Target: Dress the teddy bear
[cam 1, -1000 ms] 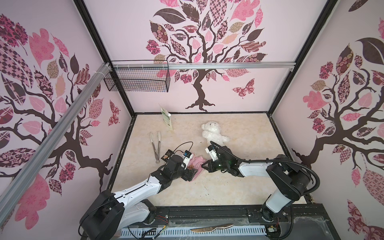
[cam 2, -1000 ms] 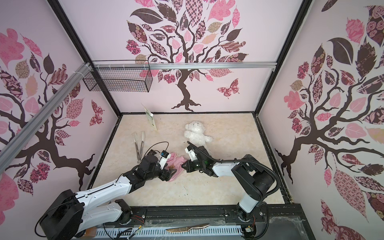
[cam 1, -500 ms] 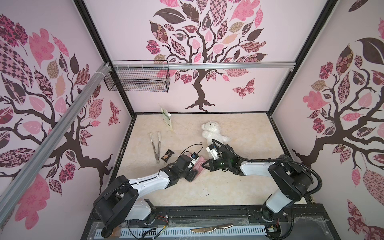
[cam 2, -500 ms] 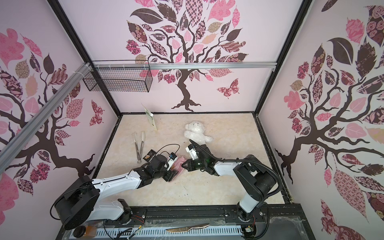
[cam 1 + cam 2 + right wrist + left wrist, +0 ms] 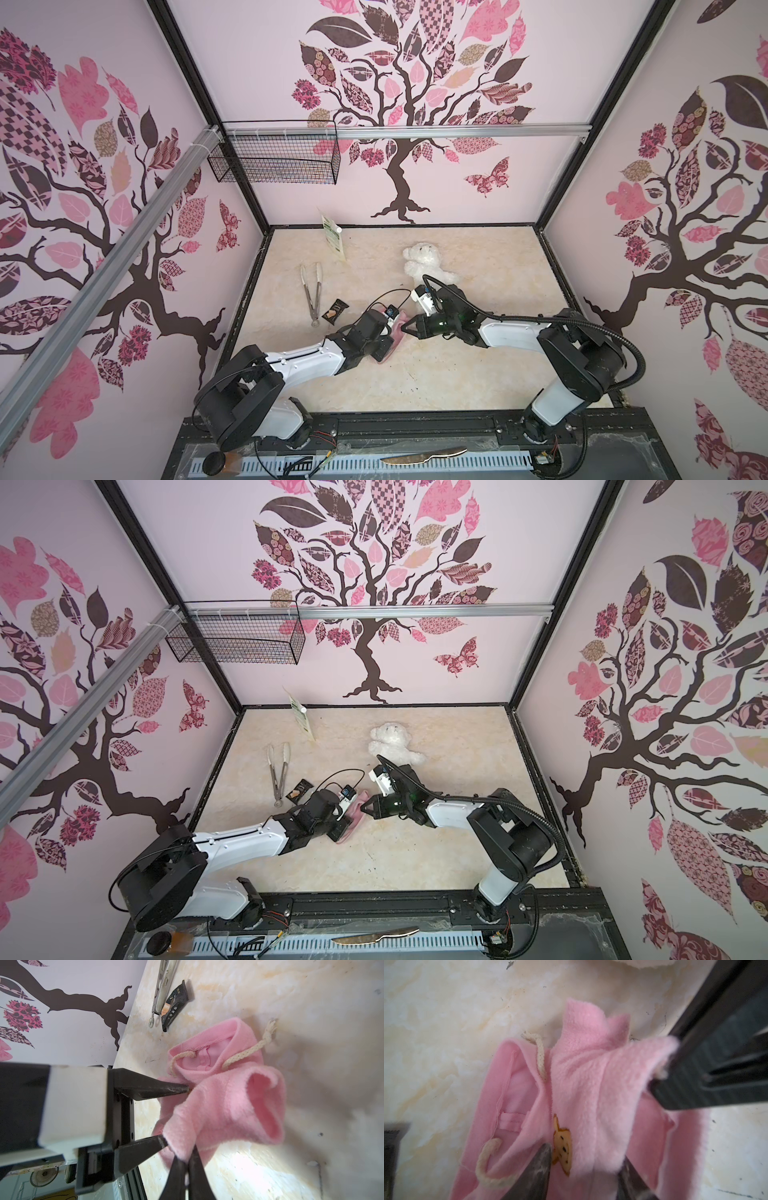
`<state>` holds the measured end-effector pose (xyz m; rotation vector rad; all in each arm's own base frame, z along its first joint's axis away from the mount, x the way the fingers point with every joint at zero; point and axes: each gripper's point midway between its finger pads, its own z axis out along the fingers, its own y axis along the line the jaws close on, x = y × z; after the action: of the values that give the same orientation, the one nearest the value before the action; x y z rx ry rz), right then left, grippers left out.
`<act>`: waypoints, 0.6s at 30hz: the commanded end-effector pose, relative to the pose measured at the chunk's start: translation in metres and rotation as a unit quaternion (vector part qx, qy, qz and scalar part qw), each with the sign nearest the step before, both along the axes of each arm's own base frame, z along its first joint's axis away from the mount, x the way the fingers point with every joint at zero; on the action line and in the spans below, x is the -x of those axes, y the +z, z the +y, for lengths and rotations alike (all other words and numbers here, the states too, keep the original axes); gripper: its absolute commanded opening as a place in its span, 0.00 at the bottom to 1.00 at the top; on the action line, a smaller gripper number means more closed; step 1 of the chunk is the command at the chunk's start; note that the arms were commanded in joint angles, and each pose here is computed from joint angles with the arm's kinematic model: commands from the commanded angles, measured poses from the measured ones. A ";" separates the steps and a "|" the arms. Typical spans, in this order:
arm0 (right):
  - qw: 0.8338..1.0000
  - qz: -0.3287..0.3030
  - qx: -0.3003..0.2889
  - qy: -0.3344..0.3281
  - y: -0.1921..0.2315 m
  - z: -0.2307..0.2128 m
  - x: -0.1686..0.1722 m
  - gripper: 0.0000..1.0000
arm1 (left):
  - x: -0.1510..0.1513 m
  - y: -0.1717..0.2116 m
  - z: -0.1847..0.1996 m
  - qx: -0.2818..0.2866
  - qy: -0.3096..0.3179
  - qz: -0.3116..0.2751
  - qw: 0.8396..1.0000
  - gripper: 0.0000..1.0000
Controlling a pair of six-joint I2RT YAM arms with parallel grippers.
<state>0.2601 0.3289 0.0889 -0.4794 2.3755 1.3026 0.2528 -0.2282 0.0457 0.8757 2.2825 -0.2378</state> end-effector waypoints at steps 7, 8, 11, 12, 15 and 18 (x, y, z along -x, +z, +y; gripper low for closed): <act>1.000 0.001 0.009 0.005 -0.003 0.003 -0.005 0.07 | -0.010 0.028 -0.005 0.030 0.014 -0.034 0.999 0.30; 1.000 0.002 0.011 0.006 -0.005 0.003 -0.005 0.07 | -0.010 0.027 -0.005 0.031 0.014 -0.033 0.999 0.28; 1.000 0.001 0.014 0.005 -0.006 0.002 -0.005 0.07 | -0.009 0.025 -0.005 0.029 0.014 -0.030 0.999 0.23; 1.000 0.001 0.015 0.004 -0.006 0.002 -0.006 0.07 | -0.010 0.026 -0.006 0.030 0.014 -0.031 0.999 0.22; 1.000 -0.001 0.021 0.003 -0.008 0.001 -0.006 0.08 | -0.009 0.025 -0.004 0.027 0.015 -0.029 0.999 0.14; 1.000 -0.005 0.029 -0.002 -0.009 -0.001 -0.009 0.10 | -0.008 0.025 -0.003 0.031 0.019 -0.028 0.999 0.06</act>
<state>0.2588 0.3250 0.0798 -0.4879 2.4142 1.2660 0.2568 -0.2280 0.0603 0.8266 2.2509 -0.2475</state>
